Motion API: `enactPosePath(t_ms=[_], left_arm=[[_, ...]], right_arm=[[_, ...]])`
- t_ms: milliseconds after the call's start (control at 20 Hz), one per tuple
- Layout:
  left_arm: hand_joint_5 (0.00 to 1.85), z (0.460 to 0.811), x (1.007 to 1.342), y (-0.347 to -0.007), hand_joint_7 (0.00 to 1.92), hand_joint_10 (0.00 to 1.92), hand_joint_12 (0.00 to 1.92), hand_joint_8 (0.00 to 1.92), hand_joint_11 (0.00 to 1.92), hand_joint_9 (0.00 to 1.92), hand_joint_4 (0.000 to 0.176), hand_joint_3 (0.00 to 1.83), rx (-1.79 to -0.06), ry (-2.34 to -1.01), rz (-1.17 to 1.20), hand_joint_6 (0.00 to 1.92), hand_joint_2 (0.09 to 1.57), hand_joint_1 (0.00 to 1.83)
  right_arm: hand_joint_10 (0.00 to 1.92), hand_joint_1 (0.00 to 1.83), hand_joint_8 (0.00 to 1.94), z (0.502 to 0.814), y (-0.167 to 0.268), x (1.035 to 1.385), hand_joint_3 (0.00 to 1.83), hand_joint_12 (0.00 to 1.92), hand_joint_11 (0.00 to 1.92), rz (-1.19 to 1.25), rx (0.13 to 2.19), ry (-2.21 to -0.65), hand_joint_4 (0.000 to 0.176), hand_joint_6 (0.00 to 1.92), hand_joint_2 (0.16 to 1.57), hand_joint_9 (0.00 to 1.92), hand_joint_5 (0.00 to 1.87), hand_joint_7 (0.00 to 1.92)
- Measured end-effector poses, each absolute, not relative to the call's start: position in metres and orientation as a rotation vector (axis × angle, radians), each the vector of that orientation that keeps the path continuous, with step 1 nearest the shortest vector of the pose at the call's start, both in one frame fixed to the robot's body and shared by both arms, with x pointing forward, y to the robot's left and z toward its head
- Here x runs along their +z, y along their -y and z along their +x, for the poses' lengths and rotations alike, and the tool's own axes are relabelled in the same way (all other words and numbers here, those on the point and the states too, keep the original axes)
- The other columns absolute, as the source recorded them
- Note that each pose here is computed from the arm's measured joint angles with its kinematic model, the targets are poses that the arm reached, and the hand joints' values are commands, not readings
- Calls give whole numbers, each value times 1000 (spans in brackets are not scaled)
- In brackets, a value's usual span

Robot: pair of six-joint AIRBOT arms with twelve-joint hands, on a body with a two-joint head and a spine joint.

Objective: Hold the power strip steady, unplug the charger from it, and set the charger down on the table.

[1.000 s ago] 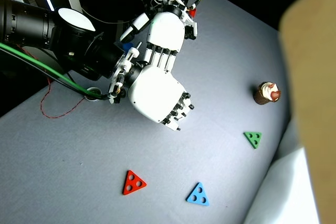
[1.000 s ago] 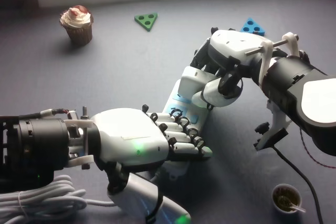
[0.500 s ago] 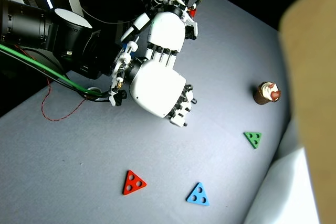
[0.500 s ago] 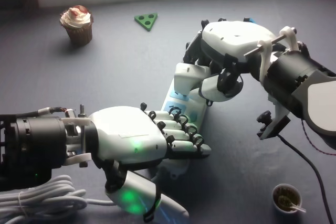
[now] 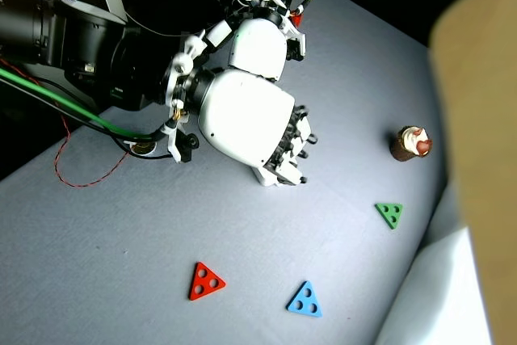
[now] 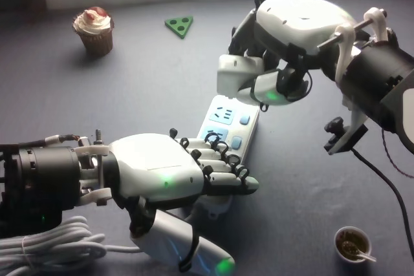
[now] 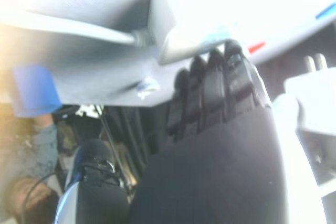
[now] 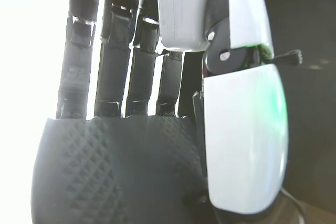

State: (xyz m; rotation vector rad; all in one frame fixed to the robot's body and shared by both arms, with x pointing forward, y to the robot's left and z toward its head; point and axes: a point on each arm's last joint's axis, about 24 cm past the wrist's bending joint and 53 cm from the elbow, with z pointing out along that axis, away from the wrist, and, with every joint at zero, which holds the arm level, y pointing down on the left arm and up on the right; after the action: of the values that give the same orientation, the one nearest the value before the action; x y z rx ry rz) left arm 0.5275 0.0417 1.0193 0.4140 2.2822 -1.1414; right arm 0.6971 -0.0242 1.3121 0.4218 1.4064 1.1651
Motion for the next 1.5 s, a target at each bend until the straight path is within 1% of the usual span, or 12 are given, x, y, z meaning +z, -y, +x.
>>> enactPosePath(t_ms=[50,150,300,450,650,700,750,850,1050,1250,1300,1500], left_arm=[[141,527,1019,-41,147,1,39,4,104,134,0,3,-1142,-2282,417,4,1102,2],[131,527,1019,-41,142,0,36,1,100,130,0,2,-1143,-2282,417,0,1101,0],[136,527,1019,-41,144,0,37,2,103,122,0,1,-1143,-2282,417,2,1099,0],[134,528,1021,-41,132,0,31,0,92,103,0,1,-1141,-2277,419,1,1099,0],[134,530,1023,-40,131,0,30,0,91,102,0,1,-1136,-2271,423,0,1099,0],[134,530,1023,-40,131,0,30,0,91,102,0,1,-1136,-2271,422,0,1099,0],[143,531,1024,-40,136,4,31,2,93,112,0,0,-1137,-2269,423,4,1097,0],[145,531,1025,-39,134,2,27,1,86,109,0,0,-1137,-2266,425,4,1094,0],[143,533,1028,-38,137,2,29,1,92,114,0,0,-1137,-2258,425,1,1096,0],[132,535,1031,-36,118,0,21,0,77,89,0,0,-1134,-2252,424,0,1090,0],[143,535,1030,-36,136,8,28,7,93,108,0,0,-1133,-2253,424,5,1092,0],[147,535,1031,-36,142,9,29,8,97,113,0,0,-1134,-2252,424,5,1092,0]], right_arm=[[5,1256,541,696,24,1313,0,967,675,415,1163,-1405,13,785,1039,1244,1087,1251],[1,1253,561,691,25,1315,1,982,664,388,1152,-1403,16,799,1042,1238,1080,1238],[1,1253,562,684,32,1320,1,981,662,267,1067,-1377,15,801,1043,1234,1078,1238],[0,1254,569,671,34,1319,0,981,647,51,904,-1349,16,792,1042,1227,1084,1234],[1,1254,569,631,4,1334,0,982,646,-340,756,-1204,16,791,1042,1227,1084,1235],[1,1254,569,625,-3,1332,0,982,646,-411,713,-1187,16,791,1042,1227,1084,1235],[1,1254,561,622,-8,1325,0,989,638,-470,675,-1187,27,752,1037,1230,1112,1234],[0,1251,582,624,-11,1311,1,987,640,-558,603,-1207,29,778,1042,1208,1098,1220],[3,1253,555,618,-20,1282,0,973,654,-758,439,-1189,17,787,1042,1220,1085,1242],[4,1253,569,622,-18,1258,0,998,647,-824,372,-1204,12,780,1042,1232,1084,1240],[0,1250,610,624,-18,1257,2,993,647,-824,369,-1205,24,774,1044,1220,1091,1213],[0,1249,622,627,-22,1243,2,992,648,-847,359,-1217,27,773,1045,1217,1093,1206]])
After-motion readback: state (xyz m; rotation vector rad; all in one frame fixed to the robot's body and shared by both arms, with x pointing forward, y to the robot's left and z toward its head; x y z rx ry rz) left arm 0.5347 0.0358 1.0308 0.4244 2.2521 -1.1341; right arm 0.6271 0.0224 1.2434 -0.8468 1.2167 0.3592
